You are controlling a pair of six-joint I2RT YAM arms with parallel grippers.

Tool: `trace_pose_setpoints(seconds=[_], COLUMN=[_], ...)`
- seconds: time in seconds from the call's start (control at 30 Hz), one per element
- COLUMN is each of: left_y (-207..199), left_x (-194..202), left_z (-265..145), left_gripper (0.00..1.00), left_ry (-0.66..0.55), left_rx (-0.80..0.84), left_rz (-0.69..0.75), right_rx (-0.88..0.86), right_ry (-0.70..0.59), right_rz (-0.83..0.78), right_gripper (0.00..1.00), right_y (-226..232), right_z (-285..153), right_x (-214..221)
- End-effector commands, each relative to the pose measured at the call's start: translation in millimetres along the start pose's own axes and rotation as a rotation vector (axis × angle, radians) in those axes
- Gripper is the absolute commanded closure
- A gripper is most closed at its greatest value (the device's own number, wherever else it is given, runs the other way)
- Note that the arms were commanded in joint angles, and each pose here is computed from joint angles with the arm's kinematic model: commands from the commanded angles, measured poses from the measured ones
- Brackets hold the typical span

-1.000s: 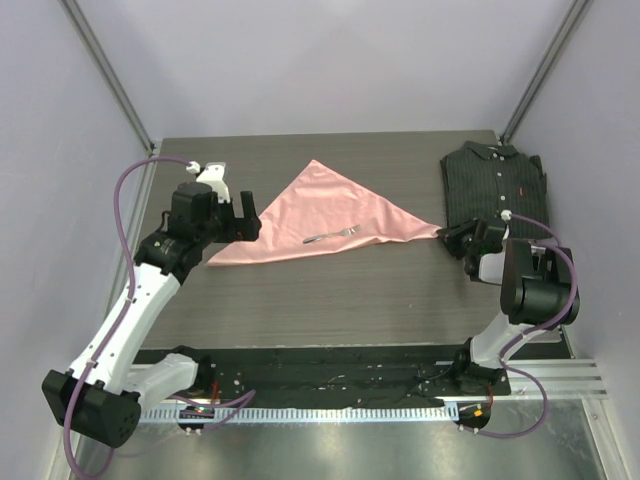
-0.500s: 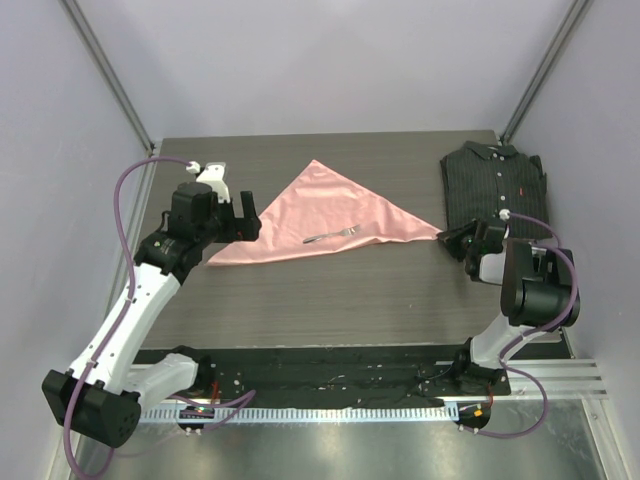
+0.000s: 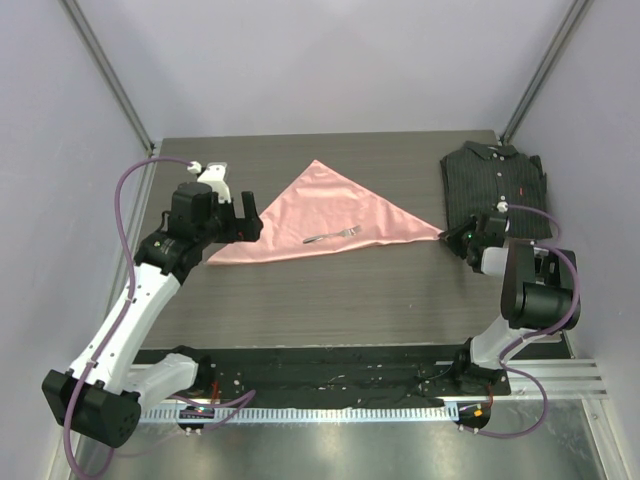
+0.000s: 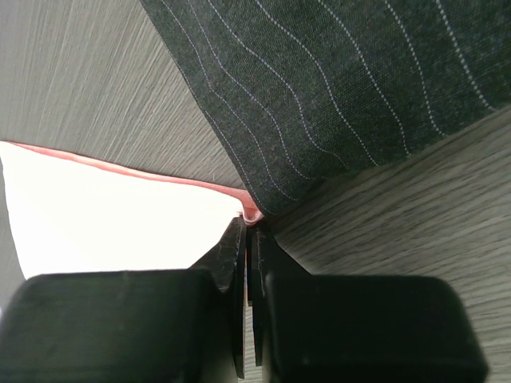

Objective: Fold the napkin, place the utensils inside, and roll it up
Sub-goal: Fold the napkin

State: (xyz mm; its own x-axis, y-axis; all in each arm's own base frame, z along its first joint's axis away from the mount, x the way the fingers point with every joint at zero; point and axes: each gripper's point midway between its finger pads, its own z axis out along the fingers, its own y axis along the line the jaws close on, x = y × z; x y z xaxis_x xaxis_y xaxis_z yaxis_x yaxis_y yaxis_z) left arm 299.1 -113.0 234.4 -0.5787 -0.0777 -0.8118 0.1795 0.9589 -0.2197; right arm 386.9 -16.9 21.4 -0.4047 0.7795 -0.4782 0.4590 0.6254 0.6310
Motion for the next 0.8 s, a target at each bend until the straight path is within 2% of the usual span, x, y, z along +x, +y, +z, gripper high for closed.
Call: trace_pose_setpoints(seconds=[0.0,0.5,0.77], left_y=[-4.8,-4.6,-5.0], left_x=[-10.9,-9.3,-8.1], left_z=[-0.6,0.9,2.3], left_gripper=[0.00,0.00,0.00], left_ry=[-0.043,-0.037,-0.032], left_rx=[0.027,0.027,0.028], left_rz=[-0.002,-0.002,-0.005], right_rx=[-0.014,-0.122,-0.262], right_ry=[-0.073,-0.027,-0.042], right_rz=[-0.056,-0.104,-0.147], right_gripper=[0.99,0.99,0.99], right_y=[12.4,31.8,75.6], right_z=[-3.6,-0.1,-19.7], right_x=[-27.9,-30.0,-26.6])
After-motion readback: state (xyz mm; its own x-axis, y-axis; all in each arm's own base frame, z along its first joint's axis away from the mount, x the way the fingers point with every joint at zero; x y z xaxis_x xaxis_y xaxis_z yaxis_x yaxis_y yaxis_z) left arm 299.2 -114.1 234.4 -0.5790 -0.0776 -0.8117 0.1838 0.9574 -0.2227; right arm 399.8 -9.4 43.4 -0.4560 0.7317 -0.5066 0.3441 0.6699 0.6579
